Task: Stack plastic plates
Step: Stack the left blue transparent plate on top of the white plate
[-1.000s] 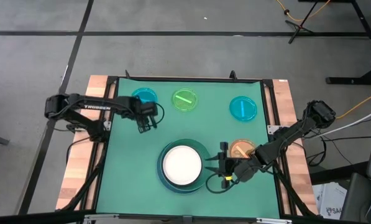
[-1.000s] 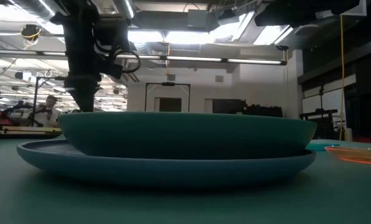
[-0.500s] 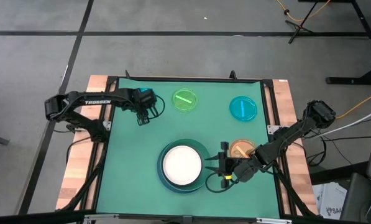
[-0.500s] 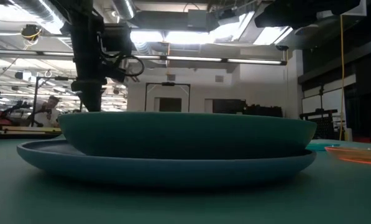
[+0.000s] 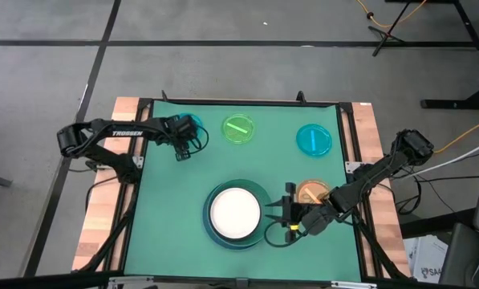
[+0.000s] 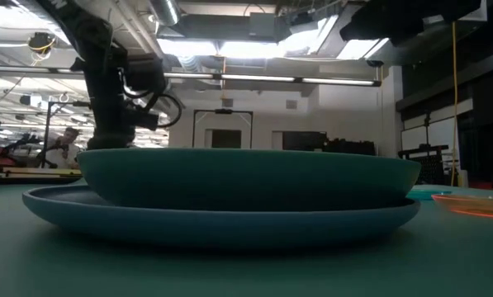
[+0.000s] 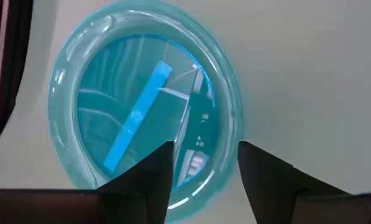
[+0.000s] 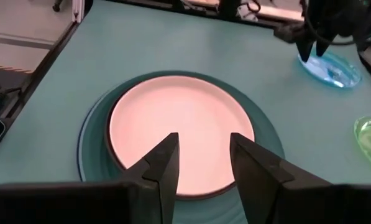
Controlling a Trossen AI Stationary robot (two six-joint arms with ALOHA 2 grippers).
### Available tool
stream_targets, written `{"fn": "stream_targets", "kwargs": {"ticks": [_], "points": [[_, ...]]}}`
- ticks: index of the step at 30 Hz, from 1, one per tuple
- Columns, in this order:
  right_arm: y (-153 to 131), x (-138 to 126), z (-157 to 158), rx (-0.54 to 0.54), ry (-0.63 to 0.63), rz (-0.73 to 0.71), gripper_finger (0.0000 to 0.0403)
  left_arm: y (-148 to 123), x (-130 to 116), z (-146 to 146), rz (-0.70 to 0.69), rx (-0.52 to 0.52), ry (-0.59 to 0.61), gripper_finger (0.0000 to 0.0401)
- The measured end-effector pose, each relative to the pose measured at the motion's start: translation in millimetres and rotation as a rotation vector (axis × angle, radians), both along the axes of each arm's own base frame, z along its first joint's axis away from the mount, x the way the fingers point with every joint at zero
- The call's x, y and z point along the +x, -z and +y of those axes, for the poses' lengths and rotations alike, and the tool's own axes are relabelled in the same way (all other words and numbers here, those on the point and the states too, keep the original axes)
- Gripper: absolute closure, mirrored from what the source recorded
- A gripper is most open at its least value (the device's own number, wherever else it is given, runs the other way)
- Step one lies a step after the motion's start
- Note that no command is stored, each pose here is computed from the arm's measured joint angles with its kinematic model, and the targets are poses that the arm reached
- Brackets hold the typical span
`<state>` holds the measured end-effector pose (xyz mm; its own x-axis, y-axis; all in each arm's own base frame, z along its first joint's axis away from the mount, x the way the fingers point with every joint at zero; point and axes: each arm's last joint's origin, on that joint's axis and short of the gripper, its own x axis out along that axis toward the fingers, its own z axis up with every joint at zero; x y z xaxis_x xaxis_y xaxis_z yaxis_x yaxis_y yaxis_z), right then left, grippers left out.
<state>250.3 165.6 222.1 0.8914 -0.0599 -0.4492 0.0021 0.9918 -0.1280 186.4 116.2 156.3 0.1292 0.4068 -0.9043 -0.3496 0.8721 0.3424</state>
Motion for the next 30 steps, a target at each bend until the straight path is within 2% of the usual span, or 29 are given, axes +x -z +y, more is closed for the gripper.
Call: {"fn": "stream_targets", "kwargs": {"ticks": [7, 11, 23, 26, 30], "points": [[-3, 3, -1, -0.024, -0.014, -0.028, 0.0269, 8, -6, 1, -0.010, -0.047, 0.029, 0.0229], [-3, 4, -3, -0.024, -0.007, -0.028, 0.0269, 9, -5, 2, -0.009, -0.009, 0.019, 0.0229], [-3, 4, -3, -0.046, -0.011, -0.030, 0.0269, 23, 0, 6, 0.055, -0.004, 0.035, 0.0230], [-3, 4, -3, -0.047, -0.011, -0.030, 0.0269, 24, 0, 6, 0.057, -0.006, 0.037, 0.0243], [-3, 4, -3, -0.050, -0.012, -0.026, 0.0269, 24, 0, 5, 0.060, -0.016, 0.061, 0.0287]]}}
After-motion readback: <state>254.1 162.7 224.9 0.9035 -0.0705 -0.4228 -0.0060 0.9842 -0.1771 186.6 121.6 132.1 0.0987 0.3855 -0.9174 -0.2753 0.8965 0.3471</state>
